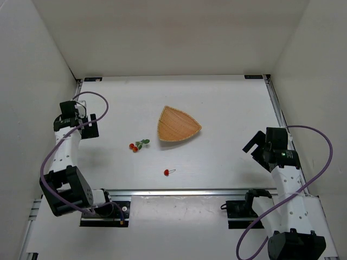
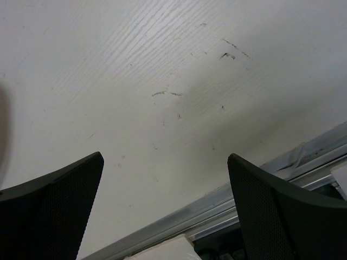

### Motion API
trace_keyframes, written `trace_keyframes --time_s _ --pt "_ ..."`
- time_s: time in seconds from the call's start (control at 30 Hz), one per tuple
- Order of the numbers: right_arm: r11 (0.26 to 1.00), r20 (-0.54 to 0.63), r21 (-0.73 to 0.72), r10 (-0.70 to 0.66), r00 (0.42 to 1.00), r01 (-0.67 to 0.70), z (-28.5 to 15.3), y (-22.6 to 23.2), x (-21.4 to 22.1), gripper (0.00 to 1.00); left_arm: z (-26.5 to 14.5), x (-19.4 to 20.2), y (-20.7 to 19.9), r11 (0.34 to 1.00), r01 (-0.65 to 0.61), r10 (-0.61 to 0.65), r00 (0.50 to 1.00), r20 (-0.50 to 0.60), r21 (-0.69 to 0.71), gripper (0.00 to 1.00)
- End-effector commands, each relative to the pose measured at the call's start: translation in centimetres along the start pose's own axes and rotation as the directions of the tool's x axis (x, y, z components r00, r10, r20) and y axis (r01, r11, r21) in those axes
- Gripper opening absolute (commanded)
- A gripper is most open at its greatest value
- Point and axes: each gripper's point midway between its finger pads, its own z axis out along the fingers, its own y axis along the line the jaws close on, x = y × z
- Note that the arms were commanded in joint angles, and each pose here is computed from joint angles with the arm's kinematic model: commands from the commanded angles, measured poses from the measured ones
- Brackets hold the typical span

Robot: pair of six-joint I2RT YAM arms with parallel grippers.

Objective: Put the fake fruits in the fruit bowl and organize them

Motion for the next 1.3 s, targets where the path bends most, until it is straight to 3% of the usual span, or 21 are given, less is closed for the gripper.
trace_keyframes --time_s 0.0,0.1,0.13,0.27,0.43,0.53,0.73,0.9,1.0,1.17,1.27 --pt "1.000 0.005 0.014 0.003 1.000 -0.003 -0.1 -0.3 -0.1 0.99 -2.5 -1.7 -3.1 0.979 -0.131 0.110 0.984 0.138 0.154 0.99" --pt "1.000 -0.003 0.019 0.002 1.000 -0.002 0.1 -0.3 0.0 0.99 -4.4 -2.0 -6.1 0.929 -0.298 0.245 0.939 0.240 0.219 0.99" --pt "1.000 -0.016 0.015 0.001 1.000 -0.001 0.2 -0.2 0.2 0.99 -5.0 -1.4 -8.7 0.865 -0.413 0.332 0.897 0.291 0.287 0.99" --pt "1.000 -0.046 0.012 0.010 0.999 -0.009 0.7 0.0 0.6 0.99 -6.8 0.2 -14.8 0.700 -0.632 0.509 0.768 0.389 0.332 0.99" --pt "1.000 -0.064 -0.005 0.019 0.998 -0.019 0.8 0.8 0.4 0.99 -4.4 3.8 -19.7 0.523 -0.801 0.739 0.597 0.314 0.292 0.99" --pt "1.000 -0.064 -0.005 0.019 0.998 -0.019 0.8 0.8 0.4 0.99 -3.0 4.1 -22.0 0.480 -0.827 0.781 0.554 0.287 0.291 0.99" --pt "1.000 -0.070 0.024 0.017 0.997 -0.015 0.8 0.0 0.9 0.99 1.5 6.2 -22.7 0.461 -0.834 0.847 0.515 0.130 0.305 0.99" --pt "0.999 -0.062 0.032 0.017 0.998 -0.015 0.9 -0.4 1.1 0.99 3.1 7.4 -22.6 0.463 -0.824 0.856 0.511 0.075 0.327 0.99" --pt "0.999 -0.062 0.032 0.017 0.998 -0.015 0.9 -0.4 1.1 0.99 3.9 7.9 -22.1 0.493 -0.802 0.845 0.533 0.033 0.337 0.93" --pt "0.999 -0.062 0.032 0.017 0.998 -0.015 0.9 -0.3 0.9 0.99 4.3 8.1 -21.7 0.524 -0.778 0.828 0.561 0.010 0.346 0.72" --pt "1.000 -0.055 0.027 0.018 0.998 -0.016 0.7 -0.1 0.7 0.99 4.2 8.2 -21.6 0.524 -0.778 0.828 0.561 0.010 0.346 0.68"
